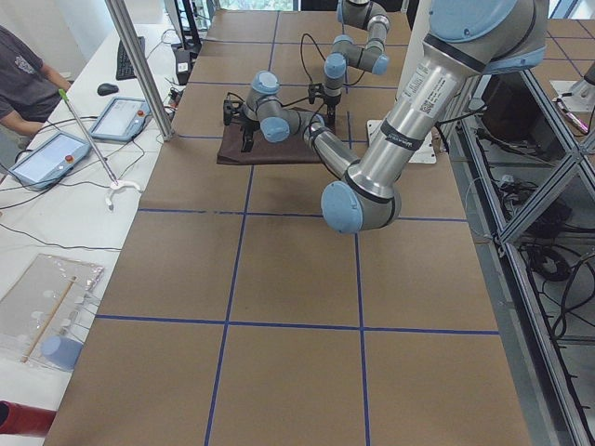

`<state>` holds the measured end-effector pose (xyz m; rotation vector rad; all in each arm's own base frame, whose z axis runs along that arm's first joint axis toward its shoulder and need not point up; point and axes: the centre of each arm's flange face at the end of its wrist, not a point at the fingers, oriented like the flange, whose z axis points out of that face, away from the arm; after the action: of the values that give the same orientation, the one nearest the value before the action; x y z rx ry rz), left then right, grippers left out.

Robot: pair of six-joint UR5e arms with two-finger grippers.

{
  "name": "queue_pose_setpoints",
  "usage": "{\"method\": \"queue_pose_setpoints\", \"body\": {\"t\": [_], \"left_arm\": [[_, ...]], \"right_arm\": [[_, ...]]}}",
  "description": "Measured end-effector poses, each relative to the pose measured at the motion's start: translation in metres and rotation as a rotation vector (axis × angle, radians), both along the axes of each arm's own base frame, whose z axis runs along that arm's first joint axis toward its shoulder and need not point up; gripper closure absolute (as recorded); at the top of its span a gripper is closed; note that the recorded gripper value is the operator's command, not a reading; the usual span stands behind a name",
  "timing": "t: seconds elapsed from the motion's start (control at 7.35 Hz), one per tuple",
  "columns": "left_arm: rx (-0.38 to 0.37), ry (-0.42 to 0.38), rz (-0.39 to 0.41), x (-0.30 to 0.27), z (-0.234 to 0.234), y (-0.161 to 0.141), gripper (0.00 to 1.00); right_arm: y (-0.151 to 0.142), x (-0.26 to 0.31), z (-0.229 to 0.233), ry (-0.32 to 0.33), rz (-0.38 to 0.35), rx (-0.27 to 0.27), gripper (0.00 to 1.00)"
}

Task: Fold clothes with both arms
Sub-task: 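Fold the side edge over toward the shirt's middle with the right gripper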

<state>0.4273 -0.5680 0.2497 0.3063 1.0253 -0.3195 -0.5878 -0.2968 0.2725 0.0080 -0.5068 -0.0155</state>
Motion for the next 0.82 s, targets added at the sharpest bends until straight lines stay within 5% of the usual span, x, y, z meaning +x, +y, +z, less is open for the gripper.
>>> {"method": "queue_pose_setpoints", "body": {"t": [0.82], "left_arm": [[0.004,0.006,0.001,0.001,-0.005,0.0,0.0]], "right_arm": [[-0.008,0.008,0.013,0.019,-0.01,0.007,0.0]]}}
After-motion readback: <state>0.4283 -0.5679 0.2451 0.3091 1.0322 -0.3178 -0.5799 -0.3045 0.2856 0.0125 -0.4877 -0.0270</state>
